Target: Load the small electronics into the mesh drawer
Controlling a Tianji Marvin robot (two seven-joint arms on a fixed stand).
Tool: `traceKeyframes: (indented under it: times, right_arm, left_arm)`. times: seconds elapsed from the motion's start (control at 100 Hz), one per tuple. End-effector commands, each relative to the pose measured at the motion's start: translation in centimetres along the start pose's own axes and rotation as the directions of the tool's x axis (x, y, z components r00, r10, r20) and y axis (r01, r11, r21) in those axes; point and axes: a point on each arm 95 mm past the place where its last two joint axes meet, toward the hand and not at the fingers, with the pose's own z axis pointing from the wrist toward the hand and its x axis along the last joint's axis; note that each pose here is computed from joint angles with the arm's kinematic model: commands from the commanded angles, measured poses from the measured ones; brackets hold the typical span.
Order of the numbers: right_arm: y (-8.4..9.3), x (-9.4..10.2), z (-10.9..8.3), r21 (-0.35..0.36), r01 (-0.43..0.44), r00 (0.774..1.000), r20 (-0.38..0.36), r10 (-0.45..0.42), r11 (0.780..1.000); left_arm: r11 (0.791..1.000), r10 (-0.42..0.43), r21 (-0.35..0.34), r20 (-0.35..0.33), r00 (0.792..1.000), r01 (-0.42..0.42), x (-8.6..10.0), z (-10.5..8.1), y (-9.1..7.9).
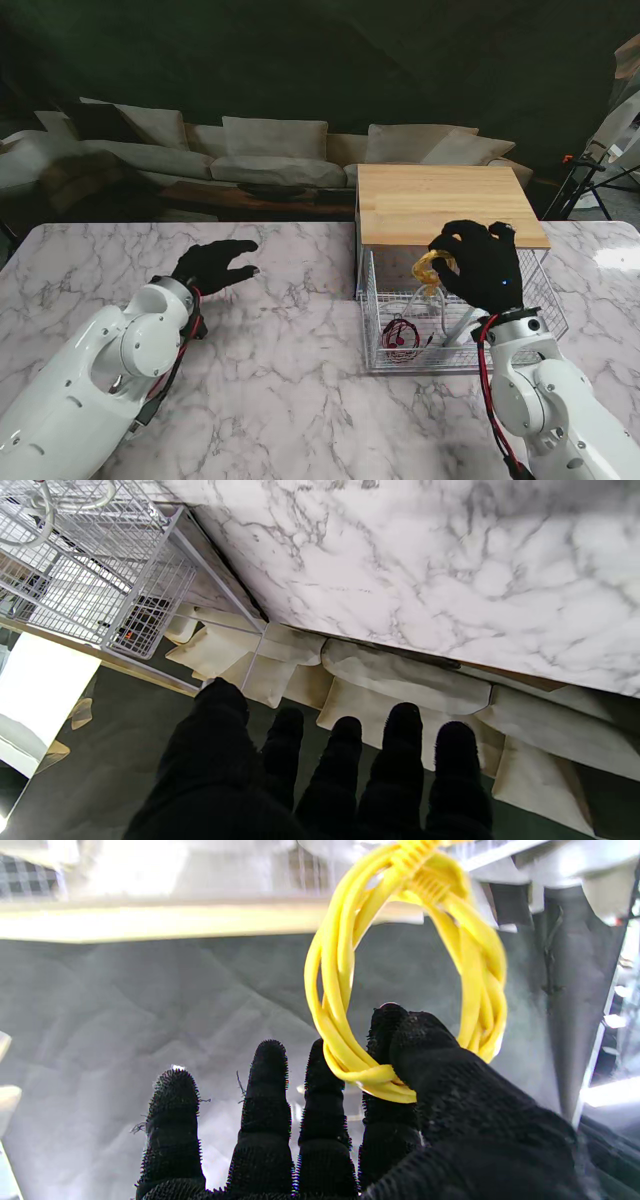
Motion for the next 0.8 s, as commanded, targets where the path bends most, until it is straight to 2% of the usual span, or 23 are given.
traceKeyframes:
  times: [0.0, 0.2, 0.41, 0.63, 0.79]
  right_arm:
    - [-1.4, -1.1, -0.8, 0.057, 0.042, 0.999, 0.024, -0.044, 0.997]
    - [-4.2, -2.2, -1.1, 0.17, 0.077, 0.994, 0.066, -0.089, 0.982]
    - [-6.3, -2.4, -1.0, 0.283, 0.1, 0.991, 0.054, -0.12, 0.954]
    - [-6.2, -2.4, -0.6, 0.346, 0.096, 0.992, 0.045, -0.119, 0.933]
    - [-5.1, -2.4, -0.6, 0.314, 0.057, 0.996, 0.041, -0.074, 0.948]
  left_arm:
    - [0.999, 0.004, -0.038, 0.019, 1.0, -0.003, -0.6, -0.2, 0.8]
    - [0.997, -0.003, -0.075, 0.053, 0.999, 0.007, -1.4, -0.3, 2.0]
    - [0.996, -0.01, -0.086, 0.084, 0.996, 0.017, -1.9, -0.8, 3.2]
    - [0.996, -0.009, -0.092, 0.097, 0.995, 0.018, -2.3, -1.2, 3.8]
    - [0.995, -0.012, -0.093, 0.105, 0.994, 0.022, -2.5, -1.3, 4.0]
